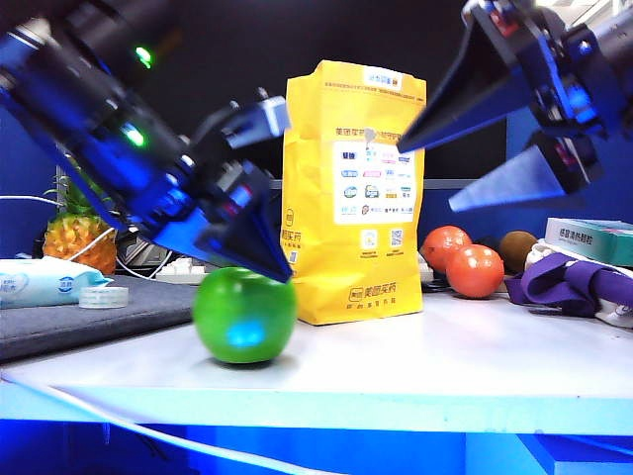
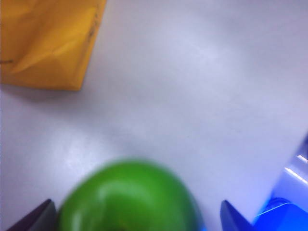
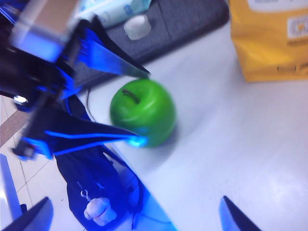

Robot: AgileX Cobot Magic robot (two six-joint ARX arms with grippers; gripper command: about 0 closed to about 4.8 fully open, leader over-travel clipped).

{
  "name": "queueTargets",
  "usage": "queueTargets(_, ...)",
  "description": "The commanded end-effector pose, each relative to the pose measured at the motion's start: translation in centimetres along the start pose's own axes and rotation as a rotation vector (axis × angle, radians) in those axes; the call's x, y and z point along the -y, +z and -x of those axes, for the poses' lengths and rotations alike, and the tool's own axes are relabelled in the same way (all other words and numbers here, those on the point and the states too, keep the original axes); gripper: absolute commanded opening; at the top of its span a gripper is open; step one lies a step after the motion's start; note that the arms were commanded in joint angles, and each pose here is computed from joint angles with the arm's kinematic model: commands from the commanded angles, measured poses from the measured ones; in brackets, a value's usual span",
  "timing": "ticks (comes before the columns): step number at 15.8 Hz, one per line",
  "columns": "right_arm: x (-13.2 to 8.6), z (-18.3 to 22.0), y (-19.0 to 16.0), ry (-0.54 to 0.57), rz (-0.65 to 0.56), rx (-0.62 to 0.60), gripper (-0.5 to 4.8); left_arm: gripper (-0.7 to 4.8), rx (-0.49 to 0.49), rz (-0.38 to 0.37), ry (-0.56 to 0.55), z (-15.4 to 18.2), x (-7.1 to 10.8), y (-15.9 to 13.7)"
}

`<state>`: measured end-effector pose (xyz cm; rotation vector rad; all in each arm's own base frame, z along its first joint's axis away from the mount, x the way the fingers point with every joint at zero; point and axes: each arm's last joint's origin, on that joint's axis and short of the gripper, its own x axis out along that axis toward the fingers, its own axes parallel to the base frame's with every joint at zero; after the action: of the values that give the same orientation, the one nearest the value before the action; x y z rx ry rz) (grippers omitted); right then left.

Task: Pick up the green apple and throw it into the yellow paper bag.

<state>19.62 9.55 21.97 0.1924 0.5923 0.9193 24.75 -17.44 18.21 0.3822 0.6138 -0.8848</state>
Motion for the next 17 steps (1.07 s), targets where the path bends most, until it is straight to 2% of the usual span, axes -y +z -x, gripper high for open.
queueTargets(1,-0.1,0.0,0.3,0.010,0.020,0.023,4.79,4.79,-0.067,0.014,-0.020,-1.3,0.0,-0.4)
queueTargets(4,-0.1,0.1,0.4,0.006,0.028,0.033,4.79,4.79,-0.119,0.015,-0.005,-1.6,-0.2,-0.1)
queueTargets(5,-0.1,0.1,0.5,0.006,0.040,0.035,4.79,4.58,-0.137,-0.003,0.014,-1.5,-0.3,0.0)
queueTargets(6,-0.1,0.1,0.5,0.003,0.044,0.036,4.79,3.90,-0.151,-0.018,0.024,-1.4,-0.4,0.2)
queueTargets(7,-0.1,0.1,0.5,0.002,0.047,0.036,4.79,2.83,-0.165,-0.031,0.034,-1.4,-0.4,0.3)
queueTargets(8,-0.1,0.0,0.5,-0.008,0.053,0.037,4.79,2.07,-0.170,-0.049,0.045,-1.3,-0.5,0.5)
queueTargets(12,0.0,0.1,0.6,-0.022,0.080,0.051,4.79,1.51,-0.155,-0.092,0.047,-0.8,-0.9,2.3)
queueTargets(14,-0.1,0.1,0.8,-0.020,0.090,0.066,4.79,1.51,-0.115,-0.104,0.061,0.7,-1.5,5.8)
queueTargets(17,-0.1,0.1,0.8,-0.020,0.090,0.067,4.79,1.51,-0.012,-0.125,0.111,4.8,-2.2,11.5)
